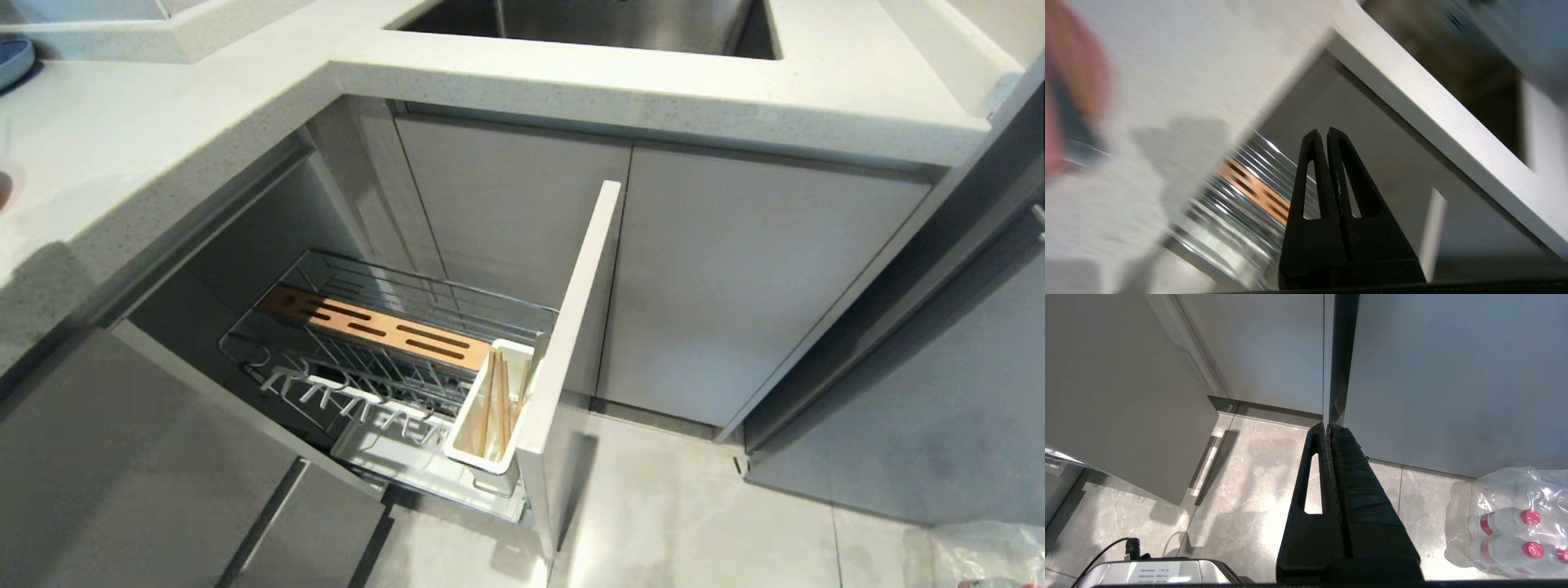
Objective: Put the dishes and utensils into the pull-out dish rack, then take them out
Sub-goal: Close the cupboard
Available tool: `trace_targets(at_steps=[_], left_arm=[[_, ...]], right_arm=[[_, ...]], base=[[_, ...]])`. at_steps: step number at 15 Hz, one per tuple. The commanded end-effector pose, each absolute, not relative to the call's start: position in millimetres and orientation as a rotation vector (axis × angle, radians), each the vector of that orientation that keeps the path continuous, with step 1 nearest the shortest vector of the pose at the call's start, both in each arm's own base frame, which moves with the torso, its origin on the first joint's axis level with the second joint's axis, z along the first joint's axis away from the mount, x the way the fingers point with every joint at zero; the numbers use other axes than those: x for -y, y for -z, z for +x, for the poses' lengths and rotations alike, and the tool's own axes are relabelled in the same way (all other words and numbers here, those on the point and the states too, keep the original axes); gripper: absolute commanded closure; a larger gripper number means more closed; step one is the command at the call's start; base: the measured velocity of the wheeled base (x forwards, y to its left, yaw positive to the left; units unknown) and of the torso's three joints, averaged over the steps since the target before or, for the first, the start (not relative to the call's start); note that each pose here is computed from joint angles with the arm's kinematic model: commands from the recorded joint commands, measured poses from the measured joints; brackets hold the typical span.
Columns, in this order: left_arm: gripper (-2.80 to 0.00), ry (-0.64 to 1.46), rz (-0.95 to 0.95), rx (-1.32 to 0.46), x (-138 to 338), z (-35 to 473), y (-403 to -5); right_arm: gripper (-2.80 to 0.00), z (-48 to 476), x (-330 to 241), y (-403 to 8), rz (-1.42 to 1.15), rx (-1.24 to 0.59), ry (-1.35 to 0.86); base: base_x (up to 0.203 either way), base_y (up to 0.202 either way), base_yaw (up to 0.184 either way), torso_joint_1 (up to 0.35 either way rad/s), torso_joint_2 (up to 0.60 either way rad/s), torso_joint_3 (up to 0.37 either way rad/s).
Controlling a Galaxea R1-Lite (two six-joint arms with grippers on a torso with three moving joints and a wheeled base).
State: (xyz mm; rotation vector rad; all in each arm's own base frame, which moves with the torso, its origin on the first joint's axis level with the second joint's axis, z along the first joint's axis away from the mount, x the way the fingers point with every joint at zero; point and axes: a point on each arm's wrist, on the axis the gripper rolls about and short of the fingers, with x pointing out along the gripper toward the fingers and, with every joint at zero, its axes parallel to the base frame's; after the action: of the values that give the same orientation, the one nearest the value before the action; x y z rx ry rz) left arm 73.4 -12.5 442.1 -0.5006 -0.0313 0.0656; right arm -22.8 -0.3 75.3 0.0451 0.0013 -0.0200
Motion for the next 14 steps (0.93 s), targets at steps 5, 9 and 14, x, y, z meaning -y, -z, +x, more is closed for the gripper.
trace_targets(at_steps=[5,9,14], left_arm=[[0.00,0.529,-0.475,-0.464,48.0,58.8,-410.5],[0.00,0.661,-0.289,-0.964,92.2,82.4,-372.9],[0.00,0.723,-0.295,-1.246,130.6,124.2,-349.8]], right_arm=[[0.00,-22.7,0.3,-74.9,0.044,-0.003,0.020],[0.00,-22.7,0.3,-74.9,0.044,-0.003,0.020],[0.00,-22.7,0.3,-74.9,0.044,-0.003,0.020]], base=[[0.000,0.000,0.000,0.000,0.00,0.000],[0.000,0.000,0.000,0.000,0.00,0.000],[0.000,0.000,0.000,0.000,0.00,0.000]])
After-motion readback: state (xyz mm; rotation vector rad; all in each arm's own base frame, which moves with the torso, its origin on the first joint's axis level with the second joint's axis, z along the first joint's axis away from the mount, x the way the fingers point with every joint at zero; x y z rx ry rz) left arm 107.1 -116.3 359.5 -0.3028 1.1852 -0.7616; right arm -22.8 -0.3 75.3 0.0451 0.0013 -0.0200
